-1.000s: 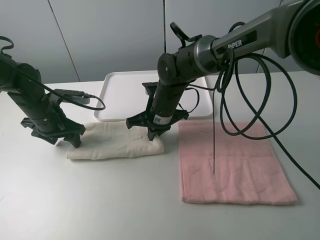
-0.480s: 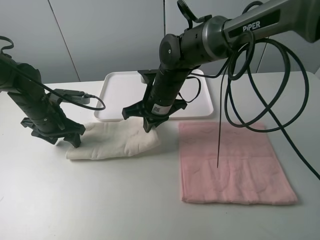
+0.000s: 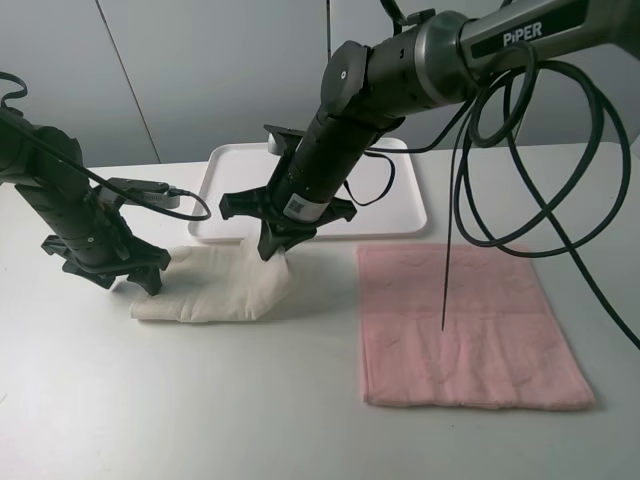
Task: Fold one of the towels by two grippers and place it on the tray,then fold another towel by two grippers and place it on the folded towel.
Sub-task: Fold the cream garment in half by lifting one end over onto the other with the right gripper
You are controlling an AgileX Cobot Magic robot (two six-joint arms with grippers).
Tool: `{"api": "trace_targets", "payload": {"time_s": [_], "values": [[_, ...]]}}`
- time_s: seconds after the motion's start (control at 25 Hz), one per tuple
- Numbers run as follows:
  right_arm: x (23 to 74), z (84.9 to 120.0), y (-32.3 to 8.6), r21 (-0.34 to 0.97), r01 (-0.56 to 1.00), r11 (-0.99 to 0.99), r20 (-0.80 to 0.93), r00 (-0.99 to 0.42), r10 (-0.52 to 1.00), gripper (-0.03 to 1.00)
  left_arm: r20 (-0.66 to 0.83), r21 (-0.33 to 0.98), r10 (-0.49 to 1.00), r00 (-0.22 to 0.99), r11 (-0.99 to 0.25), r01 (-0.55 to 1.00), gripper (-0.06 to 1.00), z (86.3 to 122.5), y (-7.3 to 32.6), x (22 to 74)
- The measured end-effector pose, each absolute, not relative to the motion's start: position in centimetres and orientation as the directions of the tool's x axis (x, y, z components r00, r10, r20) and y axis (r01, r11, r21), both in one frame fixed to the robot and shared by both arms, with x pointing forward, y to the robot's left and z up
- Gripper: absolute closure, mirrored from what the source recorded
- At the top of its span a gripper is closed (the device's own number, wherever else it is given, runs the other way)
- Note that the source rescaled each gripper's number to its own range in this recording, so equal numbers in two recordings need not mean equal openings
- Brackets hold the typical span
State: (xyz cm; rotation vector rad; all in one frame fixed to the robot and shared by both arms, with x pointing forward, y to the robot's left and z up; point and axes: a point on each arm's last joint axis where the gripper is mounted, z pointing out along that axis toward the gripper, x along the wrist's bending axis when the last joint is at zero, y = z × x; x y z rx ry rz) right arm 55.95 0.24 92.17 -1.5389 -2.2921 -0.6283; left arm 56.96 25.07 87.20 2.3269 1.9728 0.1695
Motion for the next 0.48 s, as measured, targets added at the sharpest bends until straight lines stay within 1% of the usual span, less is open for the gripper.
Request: {"api": "trace_targets", "payload": {"time_s": [0.12,0.48], "values": [[56.0,92.6,0.9,0.201,0.939,0.281,0.555,-0.345,0.757,0.93,0.029,0.137,0.986,0.162,-0.164,0.977,0.08,87.2,25.1,57.0],[55.9,92.8,1.7,0.212,0.949,0.234,0.595,-0.315,0.739,0.93,0.026,0.137,0.987,0.159,-0.161,0.977,0.08,87.2,25.1,57.0]]}}
